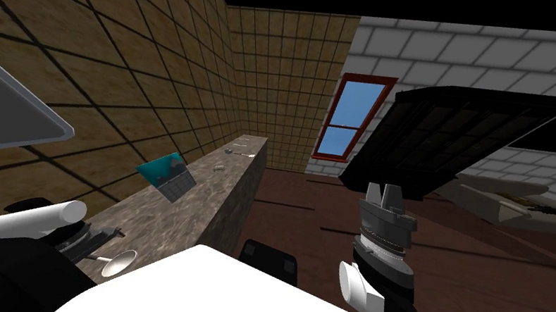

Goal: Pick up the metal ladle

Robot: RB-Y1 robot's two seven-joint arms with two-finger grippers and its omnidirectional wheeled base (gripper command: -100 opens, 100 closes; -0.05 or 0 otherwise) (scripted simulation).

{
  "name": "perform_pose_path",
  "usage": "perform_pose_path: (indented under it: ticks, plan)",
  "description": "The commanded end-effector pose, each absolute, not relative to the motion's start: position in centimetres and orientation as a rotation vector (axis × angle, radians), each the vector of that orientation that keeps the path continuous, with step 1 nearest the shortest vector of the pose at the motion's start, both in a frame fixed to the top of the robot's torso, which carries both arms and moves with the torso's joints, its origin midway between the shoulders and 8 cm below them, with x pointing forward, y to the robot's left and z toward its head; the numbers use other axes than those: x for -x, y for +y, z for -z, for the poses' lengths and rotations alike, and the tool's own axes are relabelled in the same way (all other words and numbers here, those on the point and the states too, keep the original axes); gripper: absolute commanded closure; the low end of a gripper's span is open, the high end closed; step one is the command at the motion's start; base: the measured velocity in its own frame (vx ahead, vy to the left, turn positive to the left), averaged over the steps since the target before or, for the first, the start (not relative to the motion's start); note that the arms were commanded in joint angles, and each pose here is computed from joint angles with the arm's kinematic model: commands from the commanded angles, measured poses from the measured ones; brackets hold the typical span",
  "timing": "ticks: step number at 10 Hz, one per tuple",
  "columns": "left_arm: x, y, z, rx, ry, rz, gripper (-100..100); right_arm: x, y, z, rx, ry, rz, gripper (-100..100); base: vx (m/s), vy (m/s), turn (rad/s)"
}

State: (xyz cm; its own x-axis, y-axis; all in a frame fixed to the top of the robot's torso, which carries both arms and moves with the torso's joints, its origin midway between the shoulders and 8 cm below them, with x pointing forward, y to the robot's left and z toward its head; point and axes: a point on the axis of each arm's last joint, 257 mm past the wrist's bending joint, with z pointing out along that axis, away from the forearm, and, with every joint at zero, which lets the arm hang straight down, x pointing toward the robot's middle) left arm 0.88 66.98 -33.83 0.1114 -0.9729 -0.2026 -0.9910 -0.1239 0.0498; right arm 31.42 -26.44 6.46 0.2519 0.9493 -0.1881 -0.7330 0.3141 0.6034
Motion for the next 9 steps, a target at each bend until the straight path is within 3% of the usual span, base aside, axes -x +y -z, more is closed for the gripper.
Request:
perform_pose_path:
  ticks: [1, 2, 6, 7, 8, 9]
  plan:
    - [-0.9, 67.0, 33.8, 2.267, 2.011, -0.283, -100, -31.4, -26.4, -6.5, -0.438, 0.582, -1.195, 0, -0.017, 0.011, -0.008]
    - [-0.9, 67.0, 33.9, 2.266, 2.009, -0.283, 100, -31.4, -26.4, -6.5, -0.439, 0.582, -1.195, 0, 0.0, 0.0, 0.0]
    - [-0.9, 67.0, 33.8, 2.266, 2.009, -0.285, 100, -31.4, -26.4, -6.5, -0.439, 0.582, -1.195, 0, 0.0, 0.0, 0.0]
    - [-0.9, 67.0, 33.8, 2.266, 2.009, -0.284, 0, -31.4, -26.4, -6.5, -0.439, 0.582, -1.195, 0, 0.0, 0.0, 0.0]
    - [-0.6, 67.2, 32.7, 2.264, 2.014, -0.283, 100, -31.4, -26.4, -6.5, -0.439, 0.582, -1.195, 0, 0.034, -0.016, 0.04]
    - [-0.5, 67.2, 32.2, 2.262, 2.016, -0.282, 100, -31.4, -26.4, -6.5, -0.439, 0.582, -1.195, 0, 0.046, -0.03, 0.041]
